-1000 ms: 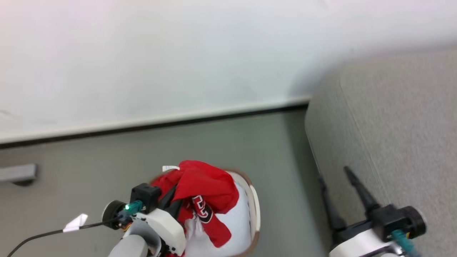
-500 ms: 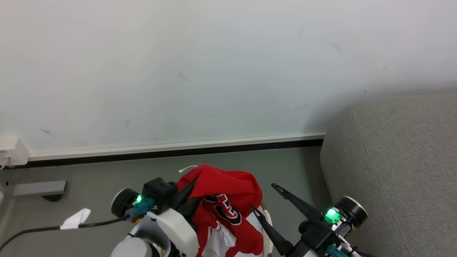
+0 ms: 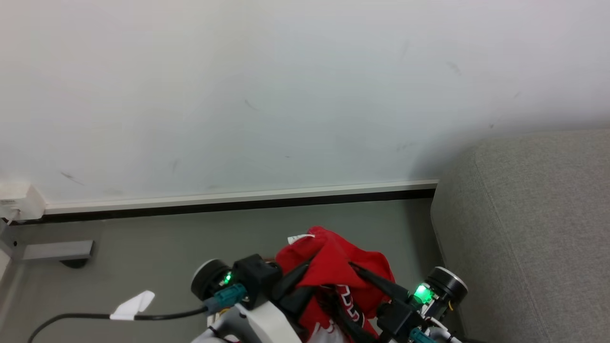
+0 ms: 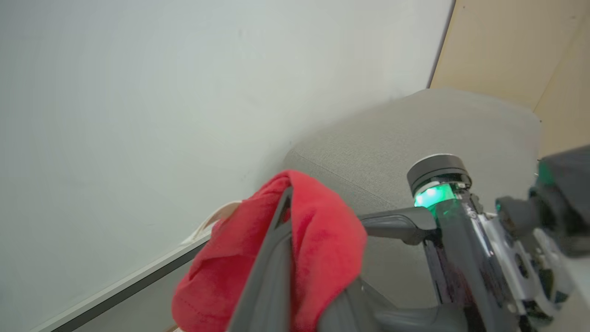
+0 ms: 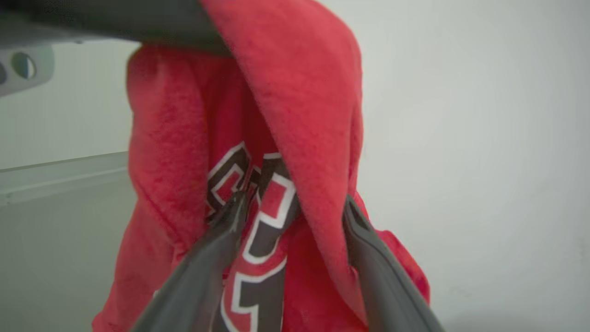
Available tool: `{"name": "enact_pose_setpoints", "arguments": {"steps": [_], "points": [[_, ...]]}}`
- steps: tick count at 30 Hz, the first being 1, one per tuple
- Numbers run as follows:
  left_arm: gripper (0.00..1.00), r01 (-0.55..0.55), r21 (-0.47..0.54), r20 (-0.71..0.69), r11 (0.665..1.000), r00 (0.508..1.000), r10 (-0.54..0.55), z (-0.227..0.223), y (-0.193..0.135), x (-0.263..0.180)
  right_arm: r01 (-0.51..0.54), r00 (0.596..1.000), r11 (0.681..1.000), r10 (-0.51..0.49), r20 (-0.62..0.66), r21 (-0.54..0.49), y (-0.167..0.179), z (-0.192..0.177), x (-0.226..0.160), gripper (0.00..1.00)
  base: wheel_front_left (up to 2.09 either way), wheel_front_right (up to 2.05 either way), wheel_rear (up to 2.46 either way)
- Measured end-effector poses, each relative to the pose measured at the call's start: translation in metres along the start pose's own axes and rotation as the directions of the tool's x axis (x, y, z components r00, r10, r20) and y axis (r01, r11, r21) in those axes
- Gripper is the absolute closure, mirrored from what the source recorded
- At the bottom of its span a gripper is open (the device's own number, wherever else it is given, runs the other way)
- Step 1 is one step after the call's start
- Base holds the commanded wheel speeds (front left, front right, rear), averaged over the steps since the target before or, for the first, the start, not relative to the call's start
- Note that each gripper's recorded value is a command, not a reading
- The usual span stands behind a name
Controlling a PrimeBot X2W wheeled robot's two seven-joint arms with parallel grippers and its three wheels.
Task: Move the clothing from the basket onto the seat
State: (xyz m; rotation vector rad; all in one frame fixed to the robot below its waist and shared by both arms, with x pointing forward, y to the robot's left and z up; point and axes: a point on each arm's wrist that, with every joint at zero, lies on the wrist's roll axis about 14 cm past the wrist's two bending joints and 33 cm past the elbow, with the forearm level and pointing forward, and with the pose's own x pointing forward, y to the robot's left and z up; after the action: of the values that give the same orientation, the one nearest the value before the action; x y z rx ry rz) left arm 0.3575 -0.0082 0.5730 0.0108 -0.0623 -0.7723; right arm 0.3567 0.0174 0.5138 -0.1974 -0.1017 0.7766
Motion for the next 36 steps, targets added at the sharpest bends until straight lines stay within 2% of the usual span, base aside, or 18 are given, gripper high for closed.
{"name": "enact_pose_setpoints", "arguments": {"steps": [4,5,6,7,9,10,11,12,13,20,26,30,36], "points": [[1.00,0.047,-0.016,0.012,0.999,0.999,-0.046,0.005,-0.016,0.001,0.008,1.000,1.000,-0.007,-0.026,0.024,0.001,-0.009,0.001,0.00,0.00,0.00,0.00],[1.00,0.050,-0.016,0.013,0.999,0.999,-0.049,0.005,-0.016,0.001,0.014,0.999,0.999,-0.013,-0.033,0.044,0.001,-0.011,0.001,0.27,0.00,0.00,0.00],[1.00,0.050,-0.016,0.013,0.999,0.999,-0.049,0.005,-0.016,0.001,0.014,0.999,0.999,-0.013,-0.033,0.044,0.001,-0.011,0.001,0.91,0.00,0.00,0.00],[1.00,0.044,-0.013,0.007,0.999,0.999,-0.044,0.003,-0.014,0.000,0.024,0.999,0.996,-0.021,-0.037,0.081,0.001,-0.013,0.001,1.00,0.00,0.00,0.00],[1.00,0.037,-0.011,0.005,0.999,0.999,-0.037,0.002,-0.012,0.000,0.034,0.999,0.994,-0.031,-0.032,0.101,-0.001,-0.012,0.002,1.00,0.00,0.00,0.00],[0.73,0.035,-0.011,0.006,0.999,0.999,-0.035,0.001,-0.011,-0.001,0.044,0.999,0.992,-0.041,-0.031,0.119,-0.003,-0.012,0.001,1.00,0.00,0.00,0.00],[0.51,0.030,-0.014,0.011,0.999,0.999,-0.030,0.001,-0.010,-0.001,0.055,0.998,0.989,-0.052,-0.030,0.135,-0.005,-0.012,0.001,1.00,0.00,0.00,0.00],[0.09,0.027,-0.014,0.013,1.000,1.000,-0.026,0.000,-0.009,-0.001,0.070,0.997,0.985,-0.067,-0.025,0.155,-0.009,-0.011,0.001,1.00,0.00,0.00,0.00],[0.00,0.025,-0.015,0.013,1.000,1.000,-0.025,-0.001,-0.009,-0.001,0.085,0.996,0.981,-0.083,-0.022,0.173,-0.013,-0.010,0.000,1.00,0.00,0.00,0.00],[0.00,0.017,-0.034,0.037,0.999,0.999,-0.016,-0.010,-0.009,0.002,0.206,0.975,0.949,-0.220,0.031,0.236,-0.056,0.006,-0.012,1.00,0.00,0.00,0.00],[0.00,0.078,-0.065,0.040,0.995,0.996,-0.076,-0.022,-0.030,0.014,0.342,0.930,0.913,-0.364,0.061,0.224,-0.106,0.015,-0.043,1.00,0.00,0.00,0.00],[0.00,0.135,-0.085,0.049,0.987,0.990,-0.131,-0.027,-0.047,0.026,0.435,0.887,0.874,-0.457,0.064,0.215,-0.133,0.017,-0.071,1.00,0.00,0.00,0.00],[0.00,0.230,-0.099,0.059,0.968,0.973,-0.225,-0.034,-0.072,0.047,0.566,0.811,0.799,-0.584,0.041,0.204,-0.162,0.011,-0.117,1.00,0.00,0.00,0.00]]}}
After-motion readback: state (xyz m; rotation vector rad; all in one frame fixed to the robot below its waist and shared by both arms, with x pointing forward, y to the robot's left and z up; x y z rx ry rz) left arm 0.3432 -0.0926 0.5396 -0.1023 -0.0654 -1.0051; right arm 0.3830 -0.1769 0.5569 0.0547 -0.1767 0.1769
